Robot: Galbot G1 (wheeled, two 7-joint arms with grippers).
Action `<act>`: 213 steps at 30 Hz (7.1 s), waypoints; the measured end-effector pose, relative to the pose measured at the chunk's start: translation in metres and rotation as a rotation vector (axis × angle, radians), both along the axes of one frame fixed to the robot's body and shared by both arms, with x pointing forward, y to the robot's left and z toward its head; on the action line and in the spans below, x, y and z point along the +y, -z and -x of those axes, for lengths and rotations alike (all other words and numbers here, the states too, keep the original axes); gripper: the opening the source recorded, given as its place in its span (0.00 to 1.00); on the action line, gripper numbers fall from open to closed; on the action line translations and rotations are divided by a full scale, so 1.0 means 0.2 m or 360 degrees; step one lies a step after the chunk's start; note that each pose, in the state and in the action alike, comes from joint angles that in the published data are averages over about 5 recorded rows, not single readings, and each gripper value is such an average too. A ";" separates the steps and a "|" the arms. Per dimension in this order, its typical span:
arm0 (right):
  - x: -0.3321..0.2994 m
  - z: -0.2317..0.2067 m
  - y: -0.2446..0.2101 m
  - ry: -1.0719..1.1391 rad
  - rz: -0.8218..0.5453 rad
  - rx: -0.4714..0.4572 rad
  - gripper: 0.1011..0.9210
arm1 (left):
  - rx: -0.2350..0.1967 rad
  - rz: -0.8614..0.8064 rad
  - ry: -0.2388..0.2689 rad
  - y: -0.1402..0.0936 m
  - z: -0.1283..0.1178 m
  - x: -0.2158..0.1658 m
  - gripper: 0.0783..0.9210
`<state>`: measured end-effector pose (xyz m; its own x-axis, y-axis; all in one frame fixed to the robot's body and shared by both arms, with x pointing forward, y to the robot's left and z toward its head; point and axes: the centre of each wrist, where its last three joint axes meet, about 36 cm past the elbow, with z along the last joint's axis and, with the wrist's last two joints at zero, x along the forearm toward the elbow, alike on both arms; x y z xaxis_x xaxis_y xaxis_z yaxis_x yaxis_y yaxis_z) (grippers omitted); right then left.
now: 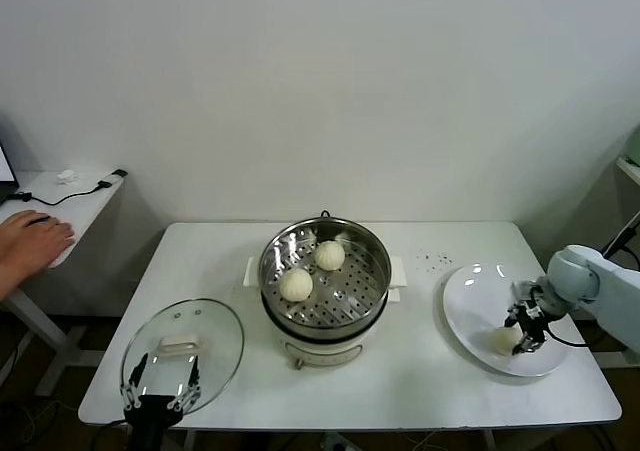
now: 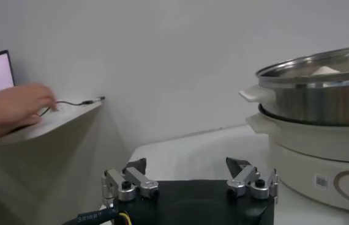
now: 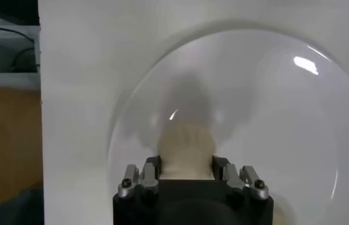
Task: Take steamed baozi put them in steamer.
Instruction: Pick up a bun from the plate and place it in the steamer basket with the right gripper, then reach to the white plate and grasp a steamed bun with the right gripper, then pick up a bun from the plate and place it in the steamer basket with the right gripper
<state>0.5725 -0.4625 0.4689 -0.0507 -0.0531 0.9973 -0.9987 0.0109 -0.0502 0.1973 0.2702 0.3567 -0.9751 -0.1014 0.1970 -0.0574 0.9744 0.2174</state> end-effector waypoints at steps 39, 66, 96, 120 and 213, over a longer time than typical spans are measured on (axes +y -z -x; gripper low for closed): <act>1.93 -0.25 -1.01 -0.2471 0.0244 -0.0319 0.58 | 0.0021 0.0003 0.0006 0.00 0.03 -0.01 0.88; 2.23 -0.07 -0.58 -0.2760 0.0096 -0.0126 0.73 | 0.0035 0.0013 -0.0008 0.03 0.02 -0.02 0.88; 1.11 -0.40 -1.03 -0.1382 -0.0117 -0.0561 0.88 | 0.0003 0.0018 0.0023 0.00 0.01 -0.04 0.88; -0.31 -0.24 -0.35 0.0071 -0.0007 -0.0210 0.88 | 0.0013 -0.0023 0.0018 -0.02 0.02 -0.03 0.88; 1.39 -0.61 -1.04 -0.0217 -0.0411 -0.0059 0.59 | -0.0038 0.0048 0.0199 0.01 0.00 -0.20 0.88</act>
<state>0.6950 -0.1847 0.6771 -0.0620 -0.3141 0.9474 -0.9894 -0.1058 -0.0999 0.1980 0.2306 0.3545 -0.9842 0.0271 0.1749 0.0603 0.9804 0.1878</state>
